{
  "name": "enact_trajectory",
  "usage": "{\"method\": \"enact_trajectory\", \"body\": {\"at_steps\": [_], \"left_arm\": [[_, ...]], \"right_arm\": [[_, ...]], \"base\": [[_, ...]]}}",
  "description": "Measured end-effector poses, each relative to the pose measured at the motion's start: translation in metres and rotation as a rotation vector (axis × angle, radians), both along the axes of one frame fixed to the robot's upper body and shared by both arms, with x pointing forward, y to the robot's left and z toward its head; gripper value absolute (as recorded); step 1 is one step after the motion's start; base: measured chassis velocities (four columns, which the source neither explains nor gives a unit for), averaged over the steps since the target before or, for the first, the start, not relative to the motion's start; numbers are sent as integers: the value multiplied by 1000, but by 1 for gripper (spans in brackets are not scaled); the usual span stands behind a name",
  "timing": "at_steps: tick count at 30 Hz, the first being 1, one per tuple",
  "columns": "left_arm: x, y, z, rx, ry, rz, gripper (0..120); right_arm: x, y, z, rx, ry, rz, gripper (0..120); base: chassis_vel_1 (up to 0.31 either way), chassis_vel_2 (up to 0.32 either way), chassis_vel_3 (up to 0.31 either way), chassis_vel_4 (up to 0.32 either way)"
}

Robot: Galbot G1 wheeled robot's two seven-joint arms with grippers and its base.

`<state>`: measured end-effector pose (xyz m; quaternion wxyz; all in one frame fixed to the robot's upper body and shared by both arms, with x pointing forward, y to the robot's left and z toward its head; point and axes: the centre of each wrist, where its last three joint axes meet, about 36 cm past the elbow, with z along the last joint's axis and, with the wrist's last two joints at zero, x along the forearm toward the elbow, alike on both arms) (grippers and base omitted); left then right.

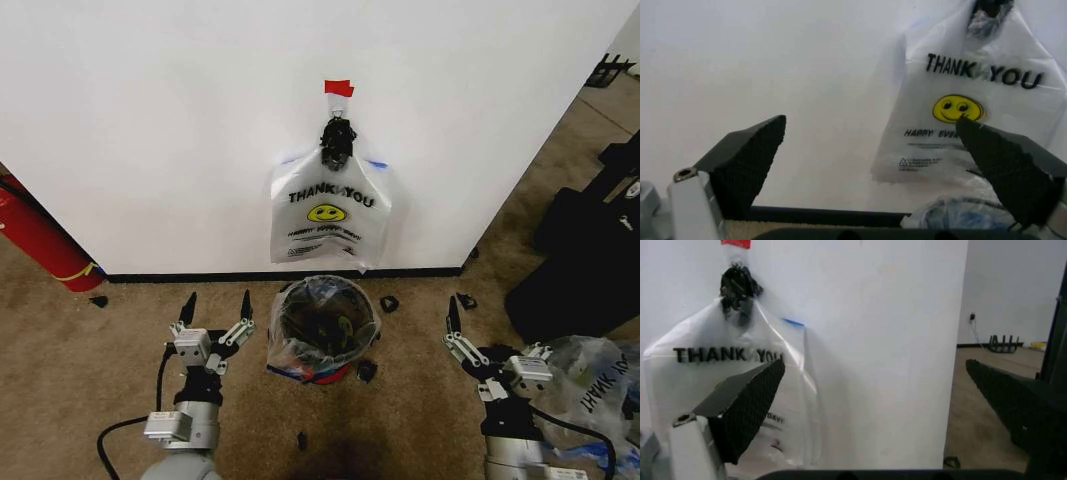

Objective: Pick up the garbage bag from the wall and place it over the trash bin.

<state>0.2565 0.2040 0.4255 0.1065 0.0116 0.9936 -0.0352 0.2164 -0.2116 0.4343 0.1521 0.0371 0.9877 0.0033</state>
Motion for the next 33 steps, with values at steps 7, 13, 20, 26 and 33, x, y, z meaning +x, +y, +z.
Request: {"method": "enact_trajectory", "body": {"at_steps": [7,13,20,26,33], "left_arm": [[2,23,-8,34,-3,15,100],[4,22,-3,-8,-25,22,100],[8,32,-9,-7,-37,32,100],[9,26,-15,-8,-33,35,100],[14,25,-14,-5,-53,35,100]], "right_arm": [[-2,3,-4,-33,-15,15,100],[0,7,-9,-59,-35,30,100],[-1,9,-10,-77,-44,39,100],[0,12,-13,-87,-42,35,100],[1,10,-10,-94,-39,27,100]], "base": [[0,0,0,0],[0,0,0,0],[0,0,0,0],[0,0,0,0],[0,0,0,0]]}}
